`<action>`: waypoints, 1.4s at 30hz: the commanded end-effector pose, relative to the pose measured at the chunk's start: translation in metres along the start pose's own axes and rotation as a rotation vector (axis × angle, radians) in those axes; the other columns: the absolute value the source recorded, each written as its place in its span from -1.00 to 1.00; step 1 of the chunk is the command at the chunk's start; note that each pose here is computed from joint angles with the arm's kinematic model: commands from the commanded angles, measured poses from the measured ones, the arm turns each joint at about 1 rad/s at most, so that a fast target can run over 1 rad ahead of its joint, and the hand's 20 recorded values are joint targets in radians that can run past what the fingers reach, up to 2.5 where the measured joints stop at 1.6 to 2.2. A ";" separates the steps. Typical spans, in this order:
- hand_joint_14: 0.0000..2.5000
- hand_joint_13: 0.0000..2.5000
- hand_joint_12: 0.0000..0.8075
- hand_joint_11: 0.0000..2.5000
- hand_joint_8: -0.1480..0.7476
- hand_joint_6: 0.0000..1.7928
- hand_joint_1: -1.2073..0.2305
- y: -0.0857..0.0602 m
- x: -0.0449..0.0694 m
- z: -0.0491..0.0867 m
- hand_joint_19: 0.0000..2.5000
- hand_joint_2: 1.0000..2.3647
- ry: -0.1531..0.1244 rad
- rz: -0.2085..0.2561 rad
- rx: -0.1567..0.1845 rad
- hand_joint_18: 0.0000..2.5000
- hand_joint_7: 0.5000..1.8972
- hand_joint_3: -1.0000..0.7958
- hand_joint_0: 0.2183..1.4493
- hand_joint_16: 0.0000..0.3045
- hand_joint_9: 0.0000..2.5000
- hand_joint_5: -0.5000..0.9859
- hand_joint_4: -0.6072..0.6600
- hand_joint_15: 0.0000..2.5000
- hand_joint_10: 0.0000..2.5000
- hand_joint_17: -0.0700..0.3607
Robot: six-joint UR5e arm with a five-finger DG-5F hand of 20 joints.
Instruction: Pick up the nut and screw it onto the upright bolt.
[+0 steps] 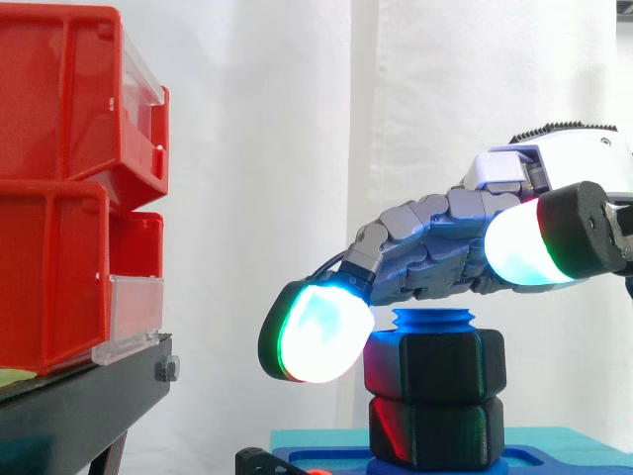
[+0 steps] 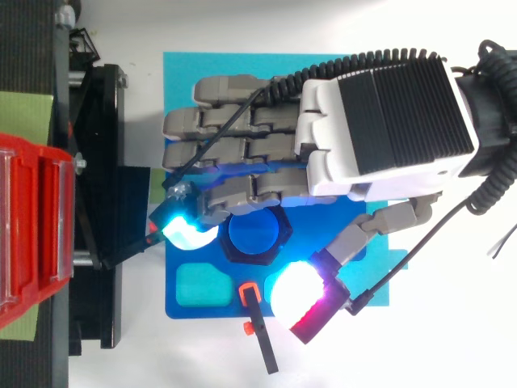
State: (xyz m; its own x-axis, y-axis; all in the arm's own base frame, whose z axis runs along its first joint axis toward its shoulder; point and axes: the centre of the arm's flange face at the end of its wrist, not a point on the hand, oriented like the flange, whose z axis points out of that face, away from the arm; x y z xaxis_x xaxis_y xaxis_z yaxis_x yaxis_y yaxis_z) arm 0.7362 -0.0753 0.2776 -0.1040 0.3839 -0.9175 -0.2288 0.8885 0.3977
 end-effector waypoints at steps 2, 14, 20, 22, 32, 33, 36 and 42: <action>-1.00 -0.81 -0.41 -1.00 -0.16 -0.44 0.26 -0.001 0.000 -0.001 -1.00 -1.00 0.001 0.000 0.001 -1.00 -0.65 -0.44 -0.59 -0.88 -0.74 -0.56 0.22 -1.00 -1.00 -0.49; -1.00 -0.71 -0.52 -1.00 -0.13 -0.44 0.25 -0.007 -0.003 -0.002 -1.00 -1.00 -0.007 -0.002 0.009 -0.95 -0.26 -0.44 -0.57 -0.91 -0.61 -0.49 0.30 -1.00 -1.00 -0.53; -1.00 -0.68 -0.51 -1.00 -0.12 -0.44 0.25 -0.007 -0.003 -0.002 -1.00 -1.00 -0.007 -0.004 0.010 -0.92 -0.12 -0.44 -0.57 -0.91 -0.57 -0.45 0.33 -1.00 -1.00 -0.53; -1.00 -0.68 -0.51 -1.00 -0.11 -0.44 0.25 -0.007 -0.003 -0.002 -1.00 -1.00 -0.006 -0.003 0.010 -0.92 -0.05 -0.44 -0.56 -0.91 -0.55 -0.43 0.33 -1.00 -1.00 -0.53; -1.00 -0.65 -0.51 -1.00 -0.09 -0.44 0.25 -0.011 -0.005 -0.004 -1.00 -1.00 -0.007 -0.003 0.016 -0.90 0.10 -0.44 -0.54 -0.90 -0.44 -0.37 0.33 -1.00 -1.00 -0.51; -1.00 -0.65 -0.50 -1.00 -0.09 -0.44 0.25 -0.012 -0.005 -0.005 -1.00 -1.00 -0.008 -0.003 0.018 -0.90 0.12 -0.44 -0.54 -0.89 -0.43 -0.36 0.32 -1.00 -1.00 -0.51; -1.00 -0.63 -0.50 -1.00 -0.08 -0.44 0.25 -0.012 -0.006 -0.006 -1.00 -1.00 -0.006 -0.002 0.020 -0.88 0.14 -0.44 -0.53 -0.89 -0.41 -0.35 0.33 -1.00 -1.00 -0.51; -1.00 -0.58 -0.51 -1.00 -0.07 -0.44 0.25 -0.013 -0.004 -0.006 -1.00 -1.00 0.003 0.000 0.024 -0.85 0.22 -0.44 -0.53 -0.89 -0.34 -0.31 0.29 -1.00 -1.00 -0.51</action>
State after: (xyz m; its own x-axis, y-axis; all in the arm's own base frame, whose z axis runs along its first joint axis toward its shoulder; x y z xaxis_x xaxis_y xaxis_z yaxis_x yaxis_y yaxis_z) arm 0.7336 -0.0896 0.2767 -0.1051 0.3828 -0.9178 -0.2067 0.8944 0.3967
